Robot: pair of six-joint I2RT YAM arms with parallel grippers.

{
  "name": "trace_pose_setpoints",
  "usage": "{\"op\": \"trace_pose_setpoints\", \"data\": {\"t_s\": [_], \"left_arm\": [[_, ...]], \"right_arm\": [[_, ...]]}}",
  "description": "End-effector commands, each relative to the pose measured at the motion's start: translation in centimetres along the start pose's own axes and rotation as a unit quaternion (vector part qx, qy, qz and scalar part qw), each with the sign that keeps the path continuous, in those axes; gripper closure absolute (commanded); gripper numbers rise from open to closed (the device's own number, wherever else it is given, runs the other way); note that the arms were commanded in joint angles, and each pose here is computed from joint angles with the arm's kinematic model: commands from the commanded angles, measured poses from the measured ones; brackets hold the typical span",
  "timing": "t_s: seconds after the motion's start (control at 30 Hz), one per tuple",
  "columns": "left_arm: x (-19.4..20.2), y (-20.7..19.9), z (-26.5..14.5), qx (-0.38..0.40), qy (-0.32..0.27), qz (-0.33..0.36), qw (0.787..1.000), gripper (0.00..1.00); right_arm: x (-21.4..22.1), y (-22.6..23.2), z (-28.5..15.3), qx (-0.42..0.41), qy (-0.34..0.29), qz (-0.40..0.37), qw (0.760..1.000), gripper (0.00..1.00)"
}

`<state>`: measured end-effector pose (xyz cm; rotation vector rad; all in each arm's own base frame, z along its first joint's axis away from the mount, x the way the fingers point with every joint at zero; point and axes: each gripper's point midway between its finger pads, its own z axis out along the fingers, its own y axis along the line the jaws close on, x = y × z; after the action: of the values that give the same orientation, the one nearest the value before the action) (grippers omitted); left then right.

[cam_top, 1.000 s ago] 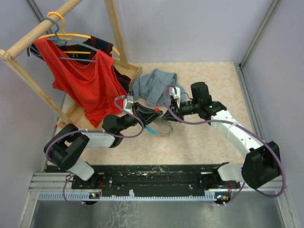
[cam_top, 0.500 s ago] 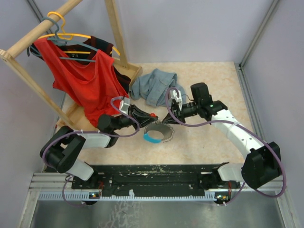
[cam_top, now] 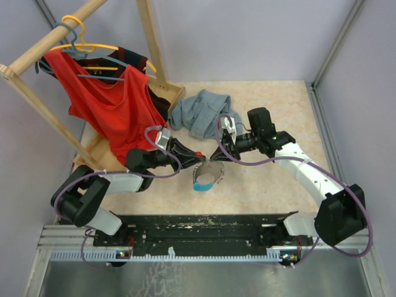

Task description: Remove the keys from the keyring

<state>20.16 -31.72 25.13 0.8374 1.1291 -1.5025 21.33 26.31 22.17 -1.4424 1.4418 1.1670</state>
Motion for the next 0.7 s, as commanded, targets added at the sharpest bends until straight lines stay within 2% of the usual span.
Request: {"op": "trace_pose_setpoints", "data": {"t_s": [0.0,0.17,0.47,0.67], "left_arm": [[-4.9,-2.9,0.5,0.07,-0.068,0.082,0.992,1.0],[-4.8,-2.4,1.1,0.066,-0.072,0.056,0.994,1.0],[-5.3,-3.1,1.4,0.073,-0.079,0.062,0.992,1.0],[-5.5,-4.1,1.7,0.083,-0.084,0.07,0.991,1.0]], "right_arm": [[-0.8,-1.1,0.0,0.019,-0.004,-0.038,0.999,1.0],[-0.3,-0.1,0.7,-0.009,-0.008,-0.049,0.999,0.99],[-0.2,-0.4,1.1,-0.001,-0.009,-0.047,0.999,0.84],[-1.0,1.0,1.3,-0.04,-0.034,-0.041,0.998,0.77]]}}
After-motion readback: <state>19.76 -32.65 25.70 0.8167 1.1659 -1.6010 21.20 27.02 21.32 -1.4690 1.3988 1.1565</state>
